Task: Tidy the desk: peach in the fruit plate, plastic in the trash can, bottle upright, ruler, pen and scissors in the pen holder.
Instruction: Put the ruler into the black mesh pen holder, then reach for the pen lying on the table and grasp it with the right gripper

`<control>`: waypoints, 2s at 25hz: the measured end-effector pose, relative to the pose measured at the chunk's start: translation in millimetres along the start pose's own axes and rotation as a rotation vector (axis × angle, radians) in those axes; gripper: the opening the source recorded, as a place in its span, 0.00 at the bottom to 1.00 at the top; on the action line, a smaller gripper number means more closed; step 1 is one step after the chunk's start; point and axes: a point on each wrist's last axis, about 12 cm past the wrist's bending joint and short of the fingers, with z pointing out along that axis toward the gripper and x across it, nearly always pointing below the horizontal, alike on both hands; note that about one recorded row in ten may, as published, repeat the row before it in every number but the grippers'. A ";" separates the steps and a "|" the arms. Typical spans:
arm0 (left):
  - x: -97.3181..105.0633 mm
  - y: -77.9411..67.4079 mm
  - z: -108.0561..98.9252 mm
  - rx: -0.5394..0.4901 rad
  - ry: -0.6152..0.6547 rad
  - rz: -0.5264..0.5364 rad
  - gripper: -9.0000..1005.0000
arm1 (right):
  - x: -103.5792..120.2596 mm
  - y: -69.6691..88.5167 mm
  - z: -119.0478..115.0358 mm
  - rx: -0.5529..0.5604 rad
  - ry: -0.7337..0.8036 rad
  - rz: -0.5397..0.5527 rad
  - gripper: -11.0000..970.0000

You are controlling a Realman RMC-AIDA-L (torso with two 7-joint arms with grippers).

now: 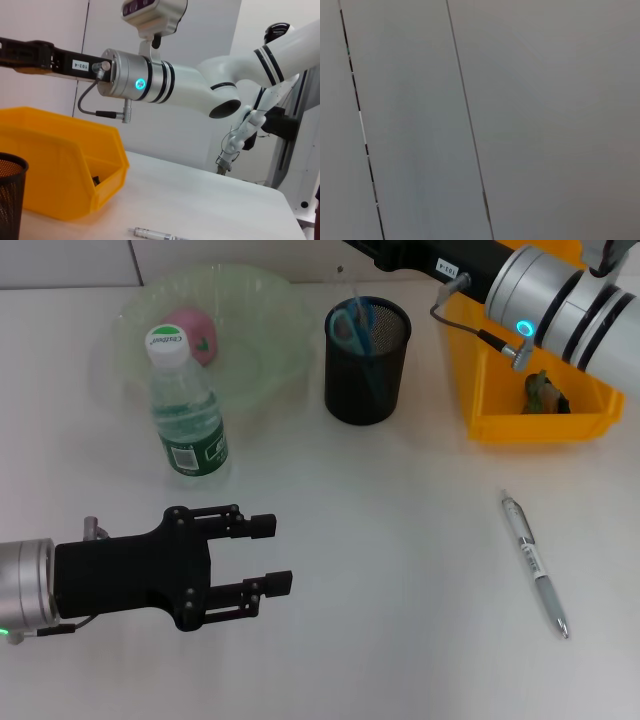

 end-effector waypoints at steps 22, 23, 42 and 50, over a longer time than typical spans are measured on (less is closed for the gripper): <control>5.2 -3.0 -7.4 -0.030 -0.005 -0.021 0.64 | -53.5 -11.3 -94.6 -0.069 0.133 0.062 0.64; 5.2 -3.1 -7.5 -0.029 -0.005 -0.022 0.64 | -60.0 -12.0 -101.5 -0.056 0.173 0.064 0.65; 6.3 -4.6 -15.2 -0.019 0.020 -0.015 0.64 | -117.5 19.0 -137.9 0.123 0.991 0.044 0.73; 5.9 -1.3 -17.2 -0.014 0.054 -0.005 0.64 | -88.3 25.9 -124.0 0.165 1.186 0.070 0.73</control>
